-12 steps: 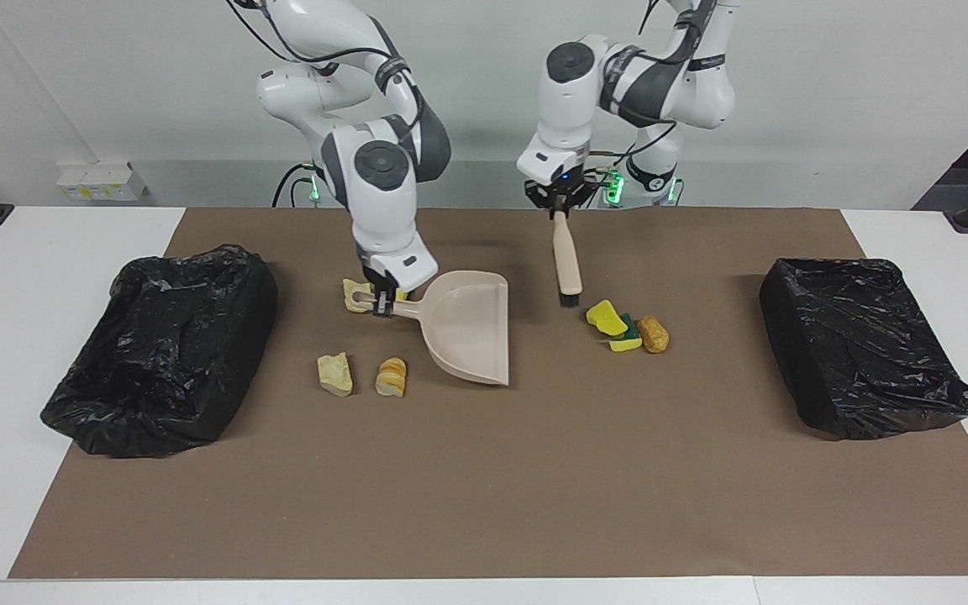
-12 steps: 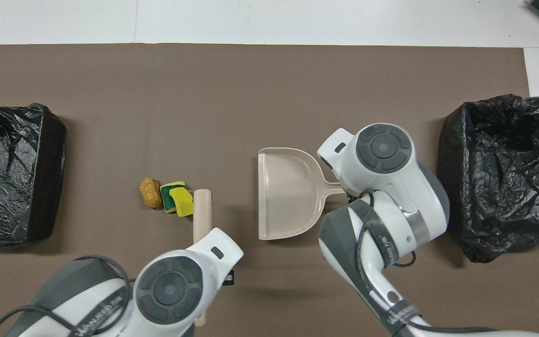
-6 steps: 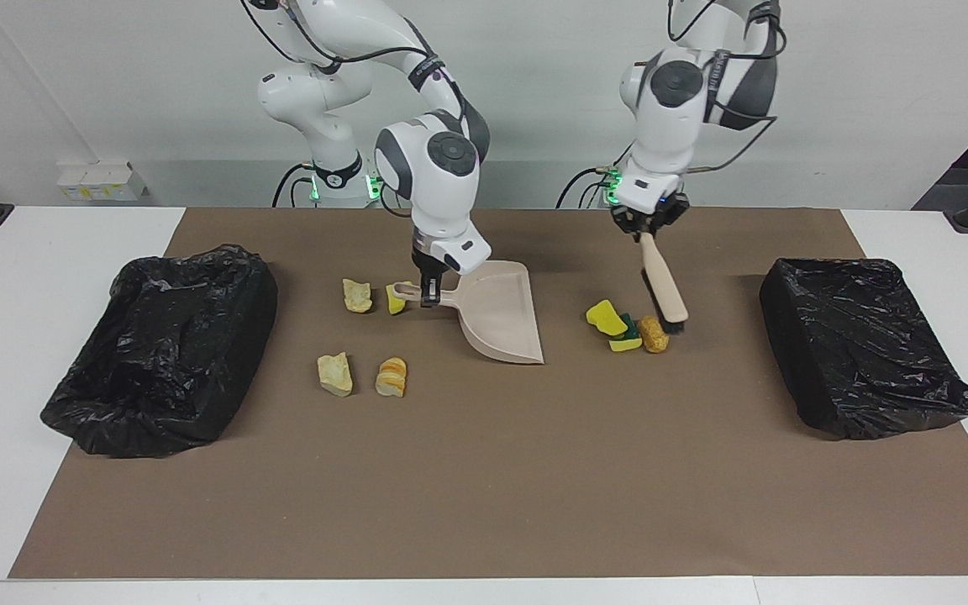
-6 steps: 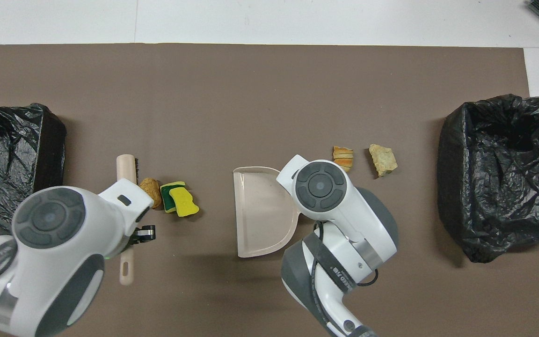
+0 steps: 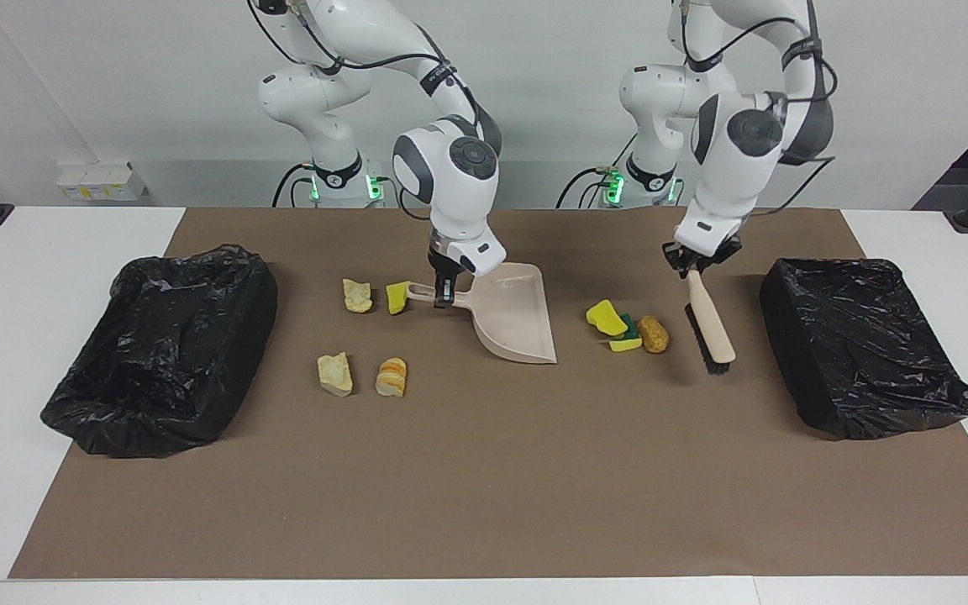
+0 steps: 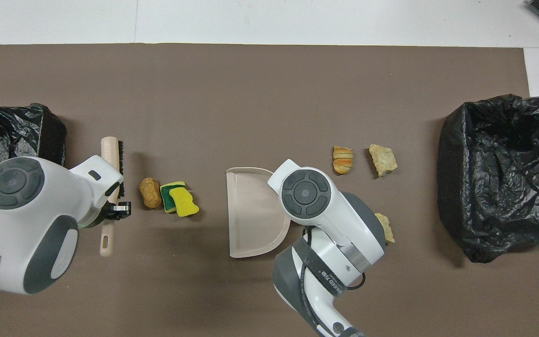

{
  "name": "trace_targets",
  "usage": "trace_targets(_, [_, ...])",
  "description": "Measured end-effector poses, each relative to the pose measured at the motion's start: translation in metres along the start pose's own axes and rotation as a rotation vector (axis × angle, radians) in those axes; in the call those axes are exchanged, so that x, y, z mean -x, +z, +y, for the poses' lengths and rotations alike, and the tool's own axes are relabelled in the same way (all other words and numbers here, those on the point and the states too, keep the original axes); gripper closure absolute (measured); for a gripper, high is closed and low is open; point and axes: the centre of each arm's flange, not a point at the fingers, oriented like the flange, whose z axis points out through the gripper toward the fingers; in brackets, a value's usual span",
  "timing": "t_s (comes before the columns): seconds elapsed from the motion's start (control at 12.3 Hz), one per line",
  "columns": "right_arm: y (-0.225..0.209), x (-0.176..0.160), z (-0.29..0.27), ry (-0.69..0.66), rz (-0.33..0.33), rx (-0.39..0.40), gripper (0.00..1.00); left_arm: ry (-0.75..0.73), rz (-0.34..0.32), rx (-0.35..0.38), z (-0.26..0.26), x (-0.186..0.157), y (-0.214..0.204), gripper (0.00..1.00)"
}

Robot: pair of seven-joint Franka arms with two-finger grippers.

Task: Sweep and dump trash in bin
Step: 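Sweep the sponge and potato into the dustpan with the left gripper's brush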

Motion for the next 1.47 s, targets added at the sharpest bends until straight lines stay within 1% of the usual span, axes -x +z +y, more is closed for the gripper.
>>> trace_targets(0.16, [0.002,-0.001,0.0,0.009,0.0,0.0,0.69,0.026,-0.02,-0.002,0.013,0.002,0.03,0.74])
trace_targets(0.33, [0.003,-0.002,0.0,0.02,0.001,0.0,0.69,0.046,-0.034,0.0,0.039,0.016,0.041,0.74])
trace_targets(0.57, [0.003,-0.004,0.002,0.03,0.012,0.013,0.69,0.048,-0.053,0.073,0.092,0.044,0.036,0.74])
trace_targets(0.73, [0.006,-0.005,0.004,0.031,0.015,0.016,0.69,0.059,-0.047,0.106,0.132,0.065,0.031,0.74])
trace_targets(0.9, [0.01,-0.005,0.005,0.036,0.016,0.015,0.69,0.074,-0.056,0.153,0.164,0.085,0.027,0.74])
trace_targets(1.14, [0.01,-0.003,0.007,0.055,0.016,0.014,0.69,0.071,-0.048,0.223,0.187,0.097,0.02,0.74])
trace_targets(1.31, [0.009,0.006,0.014,0.077,0.02,0.017,0.69,0.065,-0.045,0.272,0.201,0.105,0.016,0.74])
trace_targets(1.47, [0.003,0.019,0.025,0.106,0.028,0.026,0.69,0.066,-0.043,0.289,0.208,0.11,0.014,0.74])
